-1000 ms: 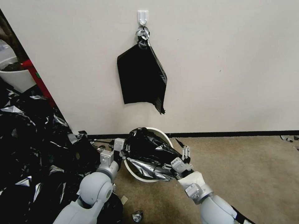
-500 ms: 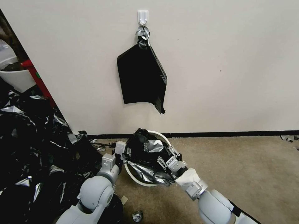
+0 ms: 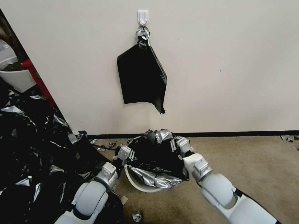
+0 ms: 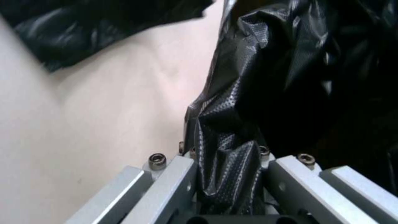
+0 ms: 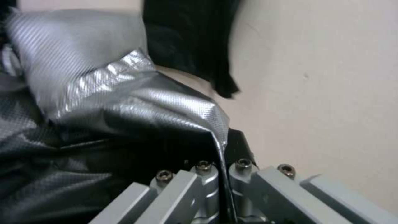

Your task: Place a trash bag onto the trash bin.

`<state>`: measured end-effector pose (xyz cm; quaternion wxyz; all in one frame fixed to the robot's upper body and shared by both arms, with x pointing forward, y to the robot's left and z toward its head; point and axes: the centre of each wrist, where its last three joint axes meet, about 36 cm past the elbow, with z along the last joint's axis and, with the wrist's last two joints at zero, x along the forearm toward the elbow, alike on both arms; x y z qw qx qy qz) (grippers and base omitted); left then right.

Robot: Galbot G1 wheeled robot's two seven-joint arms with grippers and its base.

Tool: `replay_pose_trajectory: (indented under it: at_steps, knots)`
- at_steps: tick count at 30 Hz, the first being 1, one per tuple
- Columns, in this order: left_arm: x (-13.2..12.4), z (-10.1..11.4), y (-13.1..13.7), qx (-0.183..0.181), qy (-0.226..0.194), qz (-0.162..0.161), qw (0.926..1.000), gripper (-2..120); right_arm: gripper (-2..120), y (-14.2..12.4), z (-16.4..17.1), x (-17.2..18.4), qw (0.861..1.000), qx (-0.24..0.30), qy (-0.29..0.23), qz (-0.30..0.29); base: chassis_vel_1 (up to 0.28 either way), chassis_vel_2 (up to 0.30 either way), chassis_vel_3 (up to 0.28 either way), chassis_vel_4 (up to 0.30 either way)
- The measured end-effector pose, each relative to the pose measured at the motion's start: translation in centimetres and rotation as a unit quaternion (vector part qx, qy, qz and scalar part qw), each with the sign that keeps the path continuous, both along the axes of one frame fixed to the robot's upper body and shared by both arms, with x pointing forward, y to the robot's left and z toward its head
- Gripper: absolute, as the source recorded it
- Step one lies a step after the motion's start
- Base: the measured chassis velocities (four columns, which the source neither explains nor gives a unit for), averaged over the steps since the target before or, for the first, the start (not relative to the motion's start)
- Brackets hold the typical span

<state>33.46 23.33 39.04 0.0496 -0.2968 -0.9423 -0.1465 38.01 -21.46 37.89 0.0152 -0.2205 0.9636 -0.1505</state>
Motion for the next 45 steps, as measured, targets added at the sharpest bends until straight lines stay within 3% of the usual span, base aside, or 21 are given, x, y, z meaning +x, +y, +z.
replay_pose_trajectory:
  at_steps: [2, 7, 9, 10, 14, 17, 19, 20, 25, 28, 30, 34, 37, 39, 41, 45]
  knots:
    - [0.1, 0.0, 0.2, -0.006, -0.003, -0.006, 1.0, 5, 0, -0.3, -0.3, 0.4, 1.0, -0.002, 0.003, -0.006, 0.0, 0.0, 0.0, 0.0]
    - [0.6, 0.4, 0.6, -0.079, 0.006, -0.013, 0.9968, 5, 0, -2.0, -2.9, 1.3, 0.999, -0.012, 0.022, -0.023, 0.0, 0.0, 0.0, 0.0]
    - [1.0, 0.7, 0.6, -0.113, 0.012, -0.001, 0.9935, 5, 0, -2.7, -4.2, 1.4, 1.0, -0.004, 0.015, -0.013, 0.0, 0.0, 0.0, 0.0]
    - [1.0, 0.7, 0.6, -0.113, 0.012, -0.001, 0.9935, 5, 0, -2.7, -4.2, 1.4, 1.0, -0.004, 0.015, -0.013, 0.0, 0.0, 0.0, 0.0]
    - [1.7, 1.5, 0.4, -0.183, 0.043, 0.034, 0.9815, 5, 0, -3.7, -7.5, 1.2, 0.999, 0.035, -0.003, 0.035, 0.0, 0.0, 0.0, 0.0]
    - [1.8, 1.6, 0.4, -0.198, 0.053, 0.038, 0.978, 5, 0, -3.9, -8.7, 1.1, 0.996, 0.064, 0.005, 0.061, 0.0, 0.0, 0.0, 0.0]
    - [1.9, 1.6, 0.4, -0.201, 0.055, 0.039, 0.9772, 5, 2, -3.9, -9.1, 1.2, 0.993, 0.089, 0.015, 0.077, 0.0, 0.0, 0.0, 0.0]
    - [1.9, 1.7, 0.5, -0.201, 0.055, 0.04, 0.9771, 5, 10, -3.8, -9.3, 1.4, 0.988, 0.123, 0.029, 0.092, 0.0, 0.0, 0.0, 0.0]
    - [2.0, 1.7, 0.5, -0.198, 0.055, 0.04, 0.9777, 5, 25, -3.8, -9.0, 1.8, 0.972, 0.201, 0.057, 0.11, 0.0, 0.0, 0.0, 0.0]
    - [2.0, 1.5, 0.6, -0.19, 0.055, 0.042, 0.9794, 5, 33, -3.8, -7.9, 2.3, 0.961, 0.247, 0.073, 0.099, 0.0, 0.0, 0.0, 0.0]
    - [2.0, 1.2, 0.7, -0.182, 0.055, 0.043, 0.9808, 5, 43, -3.3, -5.5, 2.6, 0.95, 0.289, 0.109, 0.047, 0.0, 0.0, 0.0, 0.0]
    - [2.2, 0.9, 0.6, -0.174, 0.054, 0.045, 0.9822, 5, 59, -2.8, -2.6, 2.1, 0.945, 0.262, 0.191, -0.034, 0.0, 0.0, 0.0, 0.0]
    - [2.2, 0.9, 0.6, -0.172, 0.053, 0.048, 0.9824, 5, 66, -2.9, -1.9, 1.9, 0.946, 0.244, 0.208, -0.055, 0.0, 0.0, 0.0, 0.0]
    - [2.4, 0.8, 0.5, -0.168, 0.052, 0.054, 0.9829, 5, 77, -3.1, -0.8, 1.4, 0.943, 0.218, 0.234, -0.09, 0.0, 0.0, 0.0, 0.0]
    - [2.4, 0.8, 0.5, -0.166, 0.052, 0.055, 0.9832, 5, 79, -3.0, -0.4, 1.3, 0.941, 0.215, 0.24, -0.103, 0.0, 0.0, 0.0, 0.0]
    - [2.8, 0.4, 0.6, -0.159, 0.053, 0.06, 0.984, 5, 97, -1.9, 2.4, 0.9, 0.917, 0.218, 0.289, -0.169, 0.0, 0.0, 0.0, 0.0]
